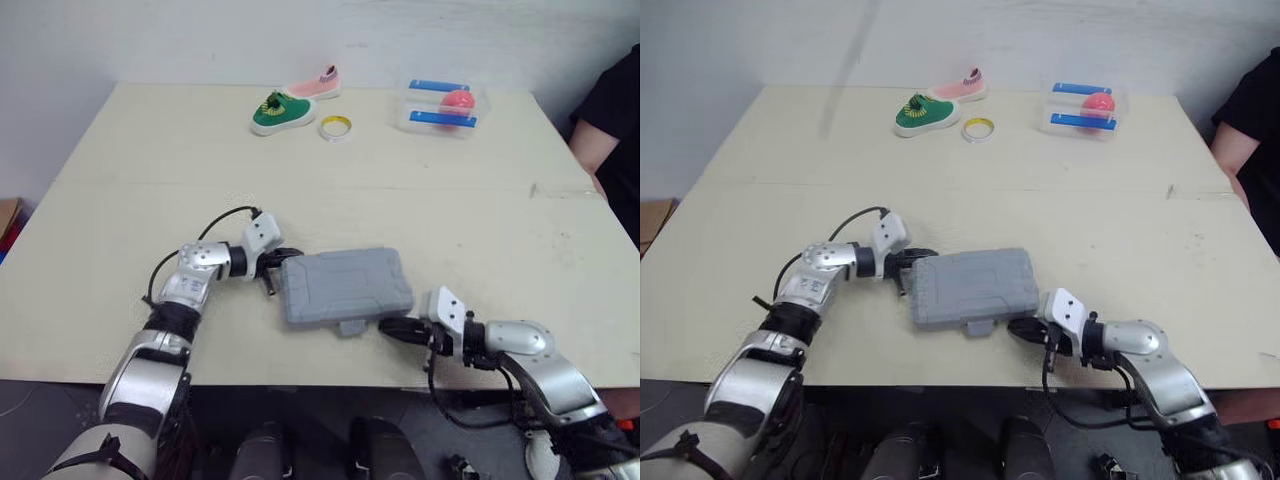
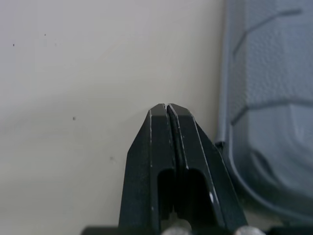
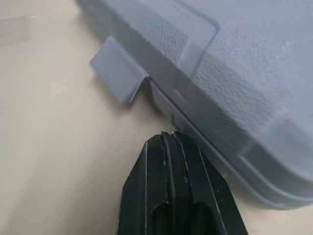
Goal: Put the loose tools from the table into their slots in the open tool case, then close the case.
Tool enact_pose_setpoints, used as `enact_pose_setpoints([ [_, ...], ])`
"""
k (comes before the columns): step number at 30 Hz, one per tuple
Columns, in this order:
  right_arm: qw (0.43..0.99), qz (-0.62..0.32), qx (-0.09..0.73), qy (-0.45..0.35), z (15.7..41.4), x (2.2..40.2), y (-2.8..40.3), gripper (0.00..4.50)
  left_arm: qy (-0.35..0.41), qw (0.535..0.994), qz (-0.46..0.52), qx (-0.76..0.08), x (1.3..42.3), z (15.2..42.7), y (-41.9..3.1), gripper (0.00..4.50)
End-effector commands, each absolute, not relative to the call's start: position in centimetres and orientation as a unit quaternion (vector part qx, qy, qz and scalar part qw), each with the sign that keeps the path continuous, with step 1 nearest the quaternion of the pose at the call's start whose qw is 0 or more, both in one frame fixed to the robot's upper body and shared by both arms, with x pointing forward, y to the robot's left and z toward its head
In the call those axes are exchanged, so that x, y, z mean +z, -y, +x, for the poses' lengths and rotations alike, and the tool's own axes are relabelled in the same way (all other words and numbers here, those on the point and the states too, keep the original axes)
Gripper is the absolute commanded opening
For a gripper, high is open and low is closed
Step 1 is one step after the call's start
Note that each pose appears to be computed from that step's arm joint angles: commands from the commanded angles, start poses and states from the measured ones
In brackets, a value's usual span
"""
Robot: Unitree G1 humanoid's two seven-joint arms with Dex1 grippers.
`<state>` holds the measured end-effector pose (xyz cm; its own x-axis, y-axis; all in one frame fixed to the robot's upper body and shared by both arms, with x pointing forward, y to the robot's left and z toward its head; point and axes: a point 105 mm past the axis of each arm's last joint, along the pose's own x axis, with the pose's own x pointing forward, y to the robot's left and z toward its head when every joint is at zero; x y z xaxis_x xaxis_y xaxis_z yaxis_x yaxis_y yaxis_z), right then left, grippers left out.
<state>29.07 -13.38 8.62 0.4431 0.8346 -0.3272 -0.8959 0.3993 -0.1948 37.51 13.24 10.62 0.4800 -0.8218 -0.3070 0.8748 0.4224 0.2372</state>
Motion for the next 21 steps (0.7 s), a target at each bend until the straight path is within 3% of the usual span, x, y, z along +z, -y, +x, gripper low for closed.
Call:
enact_pose_setpoints([
  [1,0.844,-0.183,0.499,-0.076,30.3,9.3,13.6,0.06,-0.053,0.837,0.183,-0.513,11.7,36.4,-13.1,0.00],
  [5,0.852,-0.222,0.470,-0.059,34.1,10.1,13.4,0.06,-0.050,0.855,0.146,-0.495,11.0,33.3,-13.4,0.00],
  [9,0.860,-0.226,0.454,-0.052,35.8,10.3,13.7,0.06,-0.058,0.883,0.127,-0.449,10.1,32.8,-13.1,0.00],
  [16,0.863,-0.241,0.443,-0.033,35.4,10.3,15.4,0.06,-0.031,0.914,0.117,-0.387,11.6,32.2,-15.6,0.00],
  [21,0.867,-0.248,0.432,0.008,34.0,11.7,16.9,0.06,0.053,0.887,0.096,-0.449,16.5,31.2,-13.8,0.00],
])
